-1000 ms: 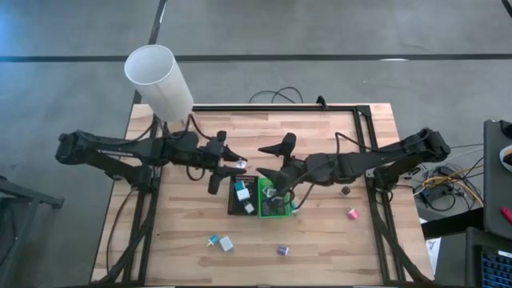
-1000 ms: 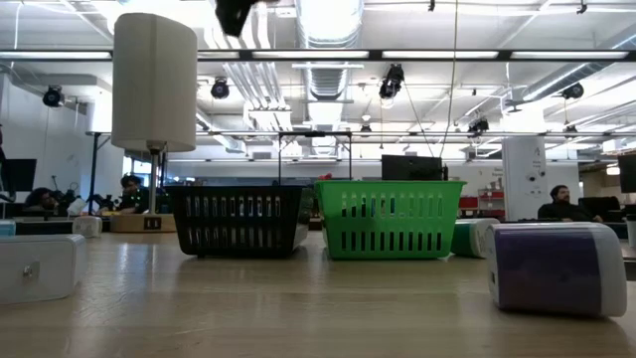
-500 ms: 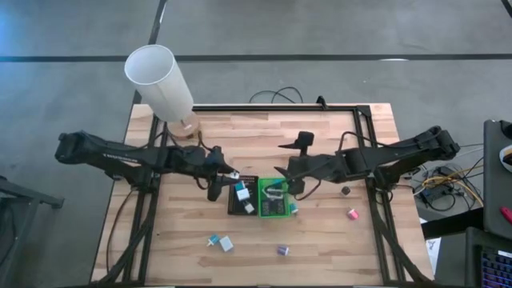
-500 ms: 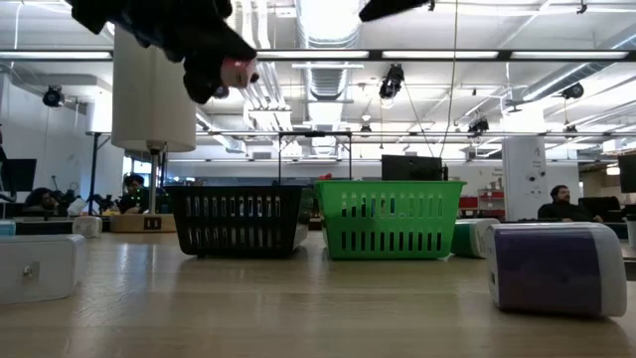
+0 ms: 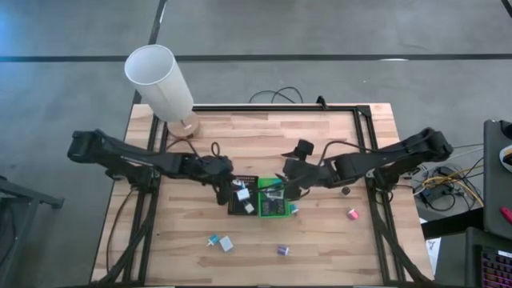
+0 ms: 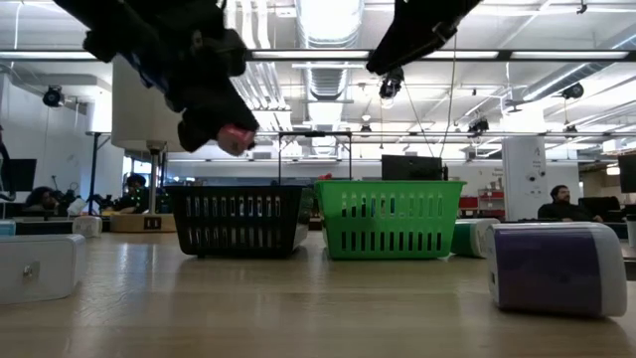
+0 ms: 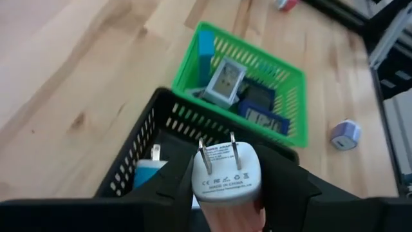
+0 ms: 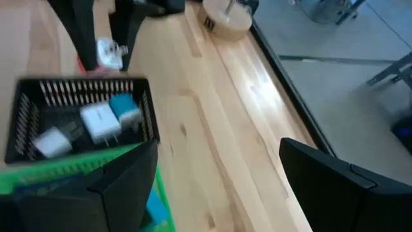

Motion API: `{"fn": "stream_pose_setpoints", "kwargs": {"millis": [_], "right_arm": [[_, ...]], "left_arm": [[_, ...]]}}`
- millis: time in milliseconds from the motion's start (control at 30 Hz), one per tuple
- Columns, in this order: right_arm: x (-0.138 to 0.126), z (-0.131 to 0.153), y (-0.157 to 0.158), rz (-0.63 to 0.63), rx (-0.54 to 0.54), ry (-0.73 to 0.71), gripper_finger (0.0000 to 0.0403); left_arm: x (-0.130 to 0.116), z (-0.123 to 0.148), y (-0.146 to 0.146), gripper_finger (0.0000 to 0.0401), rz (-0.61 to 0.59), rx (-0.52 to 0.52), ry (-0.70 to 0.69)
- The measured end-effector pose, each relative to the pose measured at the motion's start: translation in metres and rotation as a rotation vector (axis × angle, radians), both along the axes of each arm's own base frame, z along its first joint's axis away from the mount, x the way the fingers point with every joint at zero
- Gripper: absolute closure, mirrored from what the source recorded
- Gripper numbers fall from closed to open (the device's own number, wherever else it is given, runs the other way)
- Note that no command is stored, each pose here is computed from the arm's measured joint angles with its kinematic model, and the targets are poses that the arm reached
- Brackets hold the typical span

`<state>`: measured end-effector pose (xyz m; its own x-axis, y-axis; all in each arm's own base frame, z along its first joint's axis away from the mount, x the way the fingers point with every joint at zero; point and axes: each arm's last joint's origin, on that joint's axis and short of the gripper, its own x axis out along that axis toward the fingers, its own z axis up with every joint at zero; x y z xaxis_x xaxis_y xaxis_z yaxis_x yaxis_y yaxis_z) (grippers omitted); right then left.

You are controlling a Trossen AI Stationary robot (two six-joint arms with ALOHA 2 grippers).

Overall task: Pick & Place Office items
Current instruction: Put the red white charger adapter into the black bin

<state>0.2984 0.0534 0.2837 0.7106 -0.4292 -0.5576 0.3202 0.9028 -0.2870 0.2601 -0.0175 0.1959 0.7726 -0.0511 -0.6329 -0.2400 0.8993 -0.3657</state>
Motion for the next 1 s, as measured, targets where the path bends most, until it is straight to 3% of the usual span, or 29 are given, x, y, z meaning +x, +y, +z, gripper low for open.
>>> {"fn": "stream_pose_setpoints", "kwargs": {"millis": [300,533,833,1000], "right_arm": [[-0.003,-0.001,-0.001,-0.027,0.01,0.01,0.0086],[-0.004,-0.002,-0.001,-0.027,0.009,0.012,0.0101],[-0.004,-0.001,-0.001,-0.026,0.006,0.01,0.0119],[-0.004,-0.002,-0.001,-0.025,0.004,0.013,0.0127]], "left_arm": [[0.024,-0.019,-0.003,0.026,0.014,-0.055,-0.02],[0.032,-0.048,-0.005,0.026,-0.006,-0.084,0.076],[0.031,-0.048,-0.006,0.026,-0.037,-0.115,0.082],[0.031,-0.048,-0.008,0.0207,-0.059,-0.161,0.09]]}}
